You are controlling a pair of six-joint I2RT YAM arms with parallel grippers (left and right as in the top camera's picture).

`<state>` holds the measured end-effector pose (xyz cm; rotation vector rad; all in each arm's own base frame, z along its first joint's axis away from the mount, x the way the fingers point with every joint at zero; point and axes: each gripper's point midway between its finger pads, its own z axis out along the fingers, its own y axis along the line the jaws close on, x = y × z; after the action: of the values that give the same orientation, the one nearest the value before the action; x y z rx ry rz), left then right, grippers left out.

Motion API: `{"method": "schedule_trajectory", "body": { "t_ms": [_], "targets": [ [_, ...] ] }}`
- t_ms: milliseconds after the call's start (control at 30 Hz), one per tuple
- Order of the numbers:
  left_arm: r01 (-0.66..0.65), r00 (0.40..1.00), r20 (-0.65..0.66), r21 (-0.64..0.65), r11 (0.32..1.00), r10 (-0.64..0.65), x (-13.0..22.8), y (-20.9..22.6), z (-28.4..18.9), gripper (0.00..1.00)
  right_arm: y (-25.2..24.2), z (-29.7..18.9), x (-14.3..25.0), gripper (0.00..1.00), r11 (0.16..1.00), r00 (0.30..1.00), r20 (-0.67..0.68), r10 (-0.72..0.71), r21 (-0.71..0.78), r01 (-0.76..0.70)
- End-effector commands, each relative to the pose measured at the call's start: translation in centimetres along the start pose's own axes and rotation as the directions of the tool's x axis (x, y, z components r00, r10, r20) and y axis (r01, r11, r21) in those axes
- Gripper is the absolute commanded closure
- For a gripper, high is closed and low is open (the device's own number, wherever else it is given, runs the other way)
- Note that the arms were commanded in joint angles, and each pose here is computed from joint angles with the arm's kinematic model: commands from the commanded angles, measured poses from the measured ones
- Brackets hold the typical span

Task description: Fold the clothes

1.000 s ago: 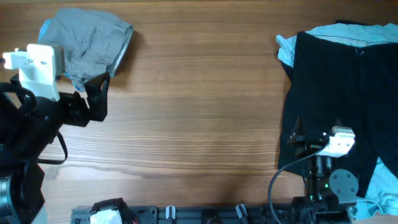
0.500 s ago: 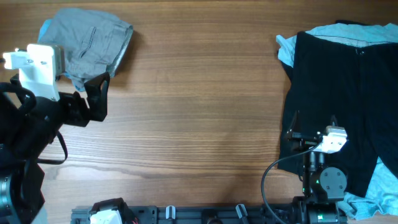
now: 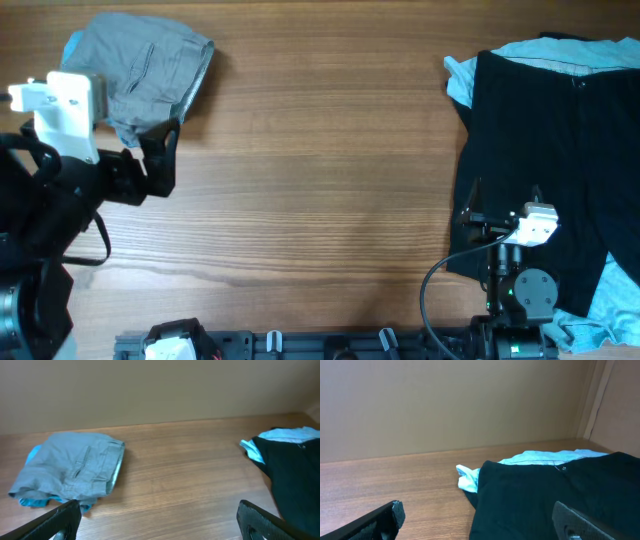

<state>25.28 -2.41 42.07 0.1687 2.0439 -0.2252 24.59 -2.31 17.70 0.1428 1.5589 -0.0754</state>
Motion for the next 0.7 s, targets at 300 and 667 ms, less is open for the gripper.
{"method": "schedule_trajectory", "body": {
  "t_ms": [300,667],
  "targets": [
    [-0.135,0.968,0.218,0.027,0.99,0.126,6.5,-1.3,4.5,0.0,0.2,0.0,-0.3,0.0,1.0,1.0,0.013,-0.012,-0.012,0.012],
    [-0.014,0.893,0.451,0.012,1.0,0.007,17.3,-0.4,6.2,0.0,0.2,0.0,-0.3,0.0,1.0,1.0,0.013,-0.012,-0.012,0.012]
  ]
}}
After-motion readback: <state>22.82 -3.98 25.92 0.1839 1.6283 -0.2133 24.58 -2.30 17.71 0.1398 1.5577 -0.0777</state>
